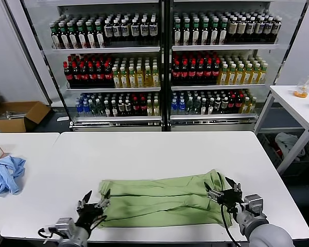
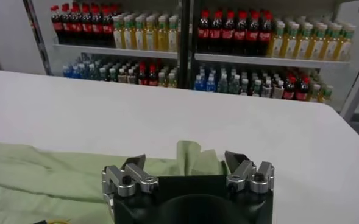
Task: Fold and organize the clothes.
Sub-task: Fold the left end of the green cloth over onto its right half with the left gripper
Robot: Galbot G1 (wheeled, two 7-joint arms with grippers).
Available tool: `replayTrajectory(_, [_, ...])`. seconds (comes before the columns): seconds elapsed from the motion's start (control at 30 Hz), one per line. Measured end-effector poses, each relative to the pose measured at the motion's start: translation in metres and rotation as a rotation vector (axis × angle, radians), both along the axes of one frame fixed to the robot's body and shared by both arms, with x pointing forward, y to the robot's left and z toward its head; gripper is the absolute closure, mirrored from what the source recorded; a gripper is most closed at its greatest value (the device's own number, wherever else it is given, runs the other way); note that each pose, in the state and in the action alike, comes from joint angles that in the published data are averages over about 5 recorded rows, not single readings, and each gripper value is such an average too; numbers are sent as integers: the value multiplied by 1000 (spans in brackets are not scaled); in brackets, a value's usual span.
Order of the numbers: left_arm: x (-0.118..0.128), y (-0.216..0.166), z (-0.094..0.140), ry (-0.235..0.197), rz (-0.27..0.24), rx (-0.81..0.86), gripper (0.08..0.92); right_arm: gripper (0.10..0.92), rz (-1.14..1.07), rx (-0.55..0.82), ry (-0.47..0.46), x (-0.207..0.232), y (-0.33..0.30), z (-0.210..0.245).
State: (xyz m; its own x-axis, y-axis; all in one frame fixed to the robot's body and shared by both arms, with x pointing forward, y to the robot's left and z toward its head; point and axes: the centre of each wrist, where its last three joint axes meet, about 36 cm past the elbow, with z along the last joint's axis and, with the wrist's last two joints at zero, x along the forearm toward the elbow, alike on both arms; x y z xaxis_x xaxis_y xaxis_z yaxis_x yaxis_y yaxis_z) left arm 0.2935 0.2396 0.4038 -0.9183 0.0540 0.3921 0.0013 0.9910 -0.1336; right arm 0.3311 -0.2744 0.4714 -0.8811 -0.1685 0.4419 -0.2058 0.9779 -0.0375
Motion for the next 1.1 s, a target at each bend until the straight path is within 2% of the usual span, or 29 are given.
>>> replayTrajectory(0.13, [-1,-14,-10,14,-8,10,185,200,-2,-1,-1,0,0,1])
replayTrajectory(0.57, [7,-32,-35,35,-2,53,195,200,-1,-5,-3,-2,0,3])
replayTrajectory(0.67, [10,-33,-40,36,10,62,261,200,1,-8,-5,-2,0,4])
replayTrajectory(1.1, [14,-33,-55,42,31,75,642,200,9,-12,-11,-2,0,7])
